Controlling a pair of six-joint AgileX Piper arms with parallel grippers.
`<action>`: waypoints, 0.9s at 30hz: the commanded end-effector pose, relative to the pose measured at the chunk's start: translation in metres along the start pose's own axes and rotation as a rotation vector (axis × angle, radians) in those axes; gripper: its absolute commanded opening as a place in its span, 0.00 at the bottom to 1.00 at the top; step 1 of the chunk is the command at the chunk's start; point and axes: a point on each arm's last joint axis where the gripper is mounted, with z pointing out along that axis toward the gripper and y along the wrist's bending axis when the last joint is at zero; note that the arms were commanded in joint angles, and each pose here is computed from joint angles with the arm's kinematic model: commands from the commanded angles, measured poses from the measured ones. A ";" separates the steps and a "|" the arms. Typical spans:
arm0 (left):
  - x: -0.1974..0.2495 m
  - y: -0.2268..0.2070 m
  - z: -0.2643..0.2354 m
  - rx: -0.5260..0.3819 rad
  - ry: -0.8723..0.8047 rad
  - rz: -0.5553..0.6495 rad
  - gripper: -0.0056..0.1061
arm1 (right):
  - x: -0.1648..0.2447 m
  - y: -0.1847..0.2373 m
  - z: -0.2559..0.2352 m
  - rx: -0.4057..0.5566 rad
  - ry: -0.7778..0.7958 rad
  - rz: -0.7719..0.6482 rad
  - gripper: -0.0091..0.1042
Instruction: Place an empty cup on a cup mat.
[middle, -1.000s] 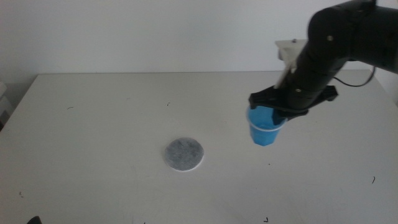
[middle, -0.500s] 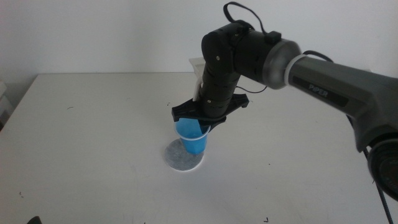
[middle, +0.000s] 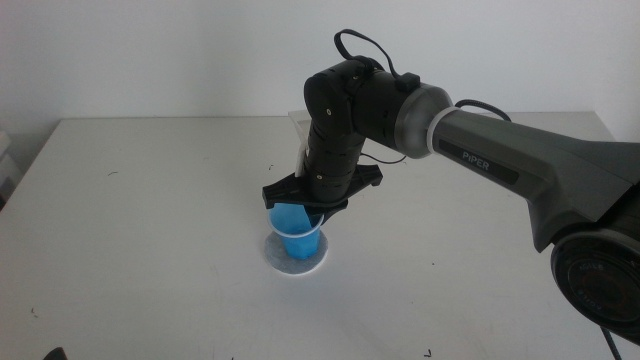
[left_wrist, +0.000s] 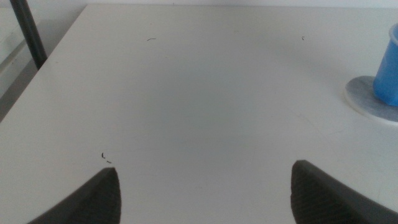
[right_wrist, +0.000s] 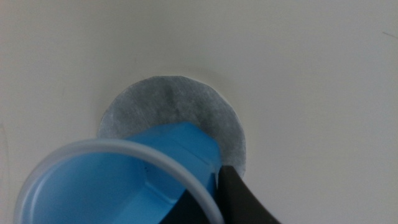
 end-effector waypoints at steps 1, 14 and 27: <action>-0.008 -0.001 -0.001 0.010 -0.075 -0.011 0.99 | -0.010 0.004 -0.041 -0.028 -0.111 -0.041 0.08; -0.008 -0.001 -0.001 0.010 -0.075 -0.011 0.99 | -0.010 0.003 -0.050 -0.038 -0.123 -0.035 0.51; -0.008 -0.001 -0.001 0.010 -0.075 -0.011 0.99 | 0.015 -0.067 -0.186 0.017 -0.322 0.067 0.68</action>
